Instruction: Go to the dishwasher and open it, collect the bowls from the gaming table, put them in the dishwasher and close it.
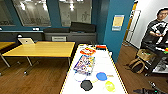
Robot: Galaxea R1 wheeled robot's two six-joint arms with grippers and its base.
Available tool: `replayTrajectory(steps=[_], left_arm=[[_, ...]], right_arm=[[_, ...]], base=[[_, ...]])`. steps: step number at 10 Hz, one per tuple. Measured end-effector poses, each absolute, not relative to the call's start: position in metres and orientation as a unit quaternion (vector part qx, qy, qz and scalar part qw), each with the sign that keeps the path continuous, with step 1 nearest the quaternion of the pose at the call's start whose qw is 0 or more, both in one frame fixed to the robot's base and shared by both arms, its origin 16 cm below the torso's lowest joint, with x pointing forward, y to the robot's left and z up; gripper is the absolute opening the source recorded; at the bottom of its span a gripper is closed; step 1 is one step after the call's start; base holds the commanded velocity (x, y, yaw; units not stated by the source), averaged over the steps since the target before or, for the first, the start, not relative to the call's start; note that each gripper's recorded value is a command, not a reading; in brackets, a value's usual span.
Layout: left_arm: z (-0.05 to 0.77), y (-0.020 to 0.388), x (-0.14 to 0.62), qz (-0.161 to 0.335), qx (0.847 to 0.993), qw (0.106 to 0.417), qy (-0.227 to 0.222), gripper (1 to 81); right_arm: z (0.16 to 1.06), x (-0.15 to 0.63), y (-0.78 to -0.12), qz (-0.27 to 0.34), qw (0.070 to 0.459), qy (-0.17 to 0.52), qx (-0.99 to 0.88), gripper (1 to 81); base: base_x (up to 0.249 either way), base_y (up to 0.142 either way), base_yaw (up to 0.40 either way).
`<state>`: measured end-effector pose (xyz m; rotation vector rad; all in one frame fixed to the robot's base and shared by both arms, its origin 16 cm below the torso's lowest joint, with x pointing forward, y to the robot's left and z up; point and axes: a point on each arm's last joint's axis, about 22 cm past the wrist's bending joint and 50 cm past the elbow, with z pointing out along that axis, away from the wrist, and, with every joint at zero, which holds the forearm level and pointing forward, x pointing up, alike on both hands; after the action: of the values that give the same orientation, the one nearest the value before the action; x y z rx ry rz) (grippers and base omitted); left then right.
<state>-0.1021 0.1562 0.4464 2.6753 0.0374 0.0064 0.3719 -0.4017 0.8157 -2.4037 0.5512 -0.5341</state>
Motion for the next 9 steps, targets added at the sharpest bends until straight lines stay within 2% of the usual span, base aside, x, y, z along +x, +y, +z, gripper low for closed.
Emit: replayTrajectory(steps=[5, 9], left_arm=[[0.451, 0.159, -0.136, -0.045, 0.972, 0.228, 0.026, 81.1], [0.451, 0.158, -0.136, -0.049, 0.972, 0.228, 0.029, 81.1]], right_arm=[[0.734, 0.383, -0.415, -0.134, 0.272, 0.281, -0.910, 81.1], [0.742, 0.426, -0.419, -0.150, 0.277, 0.302, -0.900, 81.1]], base=[[0.000, 0.000, 0.000], [0.000, 0.000, 0.000]])
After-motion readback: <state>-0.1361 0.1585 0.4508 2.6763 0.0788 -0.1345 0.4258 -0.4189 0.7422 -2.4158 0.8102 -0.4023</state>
